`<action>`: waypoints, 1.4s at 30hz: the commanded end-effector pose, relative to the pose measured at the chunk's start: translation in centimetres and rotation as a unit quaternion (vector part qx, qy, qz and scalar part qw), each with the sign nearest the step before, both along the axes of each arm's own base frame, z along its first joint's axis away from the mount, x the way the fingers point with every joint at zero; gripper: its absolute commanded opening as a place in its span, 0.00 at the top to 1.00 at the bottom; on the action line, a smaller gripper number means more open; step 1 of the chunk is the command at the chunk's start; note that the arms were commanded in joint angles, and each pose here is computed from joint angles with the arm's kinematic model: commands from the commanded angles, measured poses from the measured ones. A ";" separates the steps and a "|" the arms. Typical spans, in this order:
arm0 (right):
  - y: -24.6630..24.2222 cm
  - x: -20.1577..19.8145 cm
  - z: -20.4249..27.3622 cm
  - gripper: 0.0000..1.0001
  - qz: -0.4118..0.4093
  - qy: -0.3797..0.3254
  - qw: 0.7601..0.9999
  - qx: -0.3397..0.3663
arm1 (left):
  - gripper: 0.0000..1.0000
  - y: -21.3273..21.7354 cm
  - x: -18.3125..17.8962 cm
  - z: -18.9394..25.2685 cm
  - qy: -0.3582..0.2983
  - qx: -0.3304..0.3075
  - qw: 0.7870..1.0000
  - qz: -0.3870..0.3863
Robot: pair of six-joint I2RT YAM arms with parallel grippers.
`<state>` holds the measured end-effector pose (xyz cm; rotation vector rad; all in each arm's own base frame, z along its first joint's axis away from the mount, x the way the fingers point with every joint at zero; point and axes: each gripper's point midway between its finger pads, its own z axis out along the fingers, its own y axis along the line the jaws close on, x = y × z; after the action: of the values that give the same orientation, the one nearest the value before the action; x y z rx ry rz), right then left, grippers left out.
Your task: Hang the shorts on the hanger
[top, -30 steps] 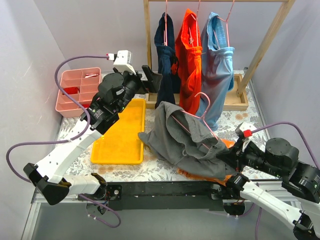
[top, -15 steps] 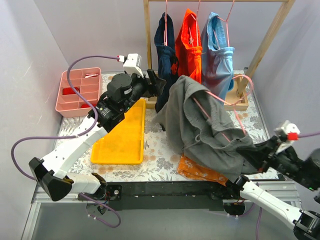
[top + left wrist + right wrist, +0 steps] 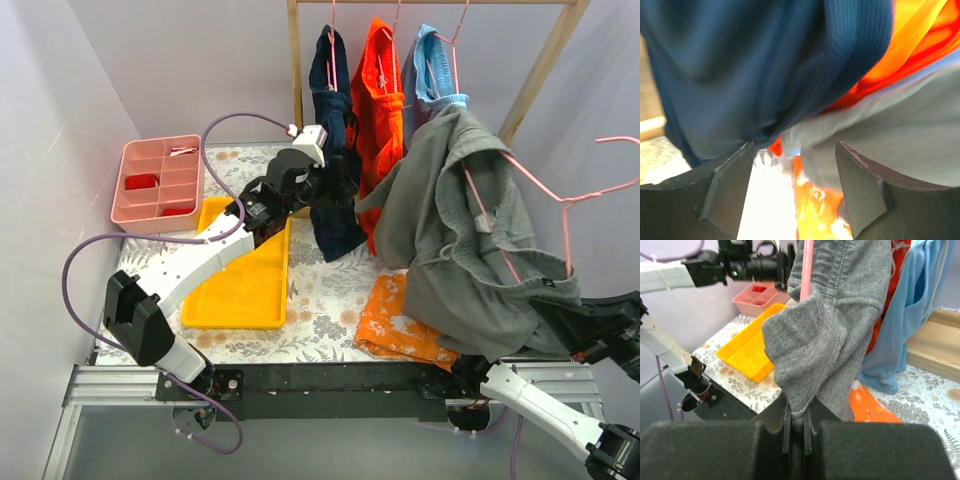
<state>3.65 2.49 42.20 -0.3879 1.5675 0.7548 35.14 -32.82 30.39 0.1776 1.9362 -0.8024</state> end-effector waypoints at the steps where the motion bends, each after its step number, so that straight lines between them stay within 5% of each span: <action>1: -2.6 -0.8 5.8 0.99 -0.026 -0.075 0.992 0.098 | 0.33 -2.3 -1.3 3.3 -0.029 -0.032 0.998 -0.050; 42: -11.8 -4.7 8.9 0.99 -0.111 -0.141 0.964 0.195 | 0.32 -4.2 -1.6 1.5 -0.027 -0.001 0.997 -0.072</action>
<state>-0.26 -8.12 48.13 -0.0776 1.2794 0.7256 33.50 -37.02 30.74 0.3267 1.9141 -0.8841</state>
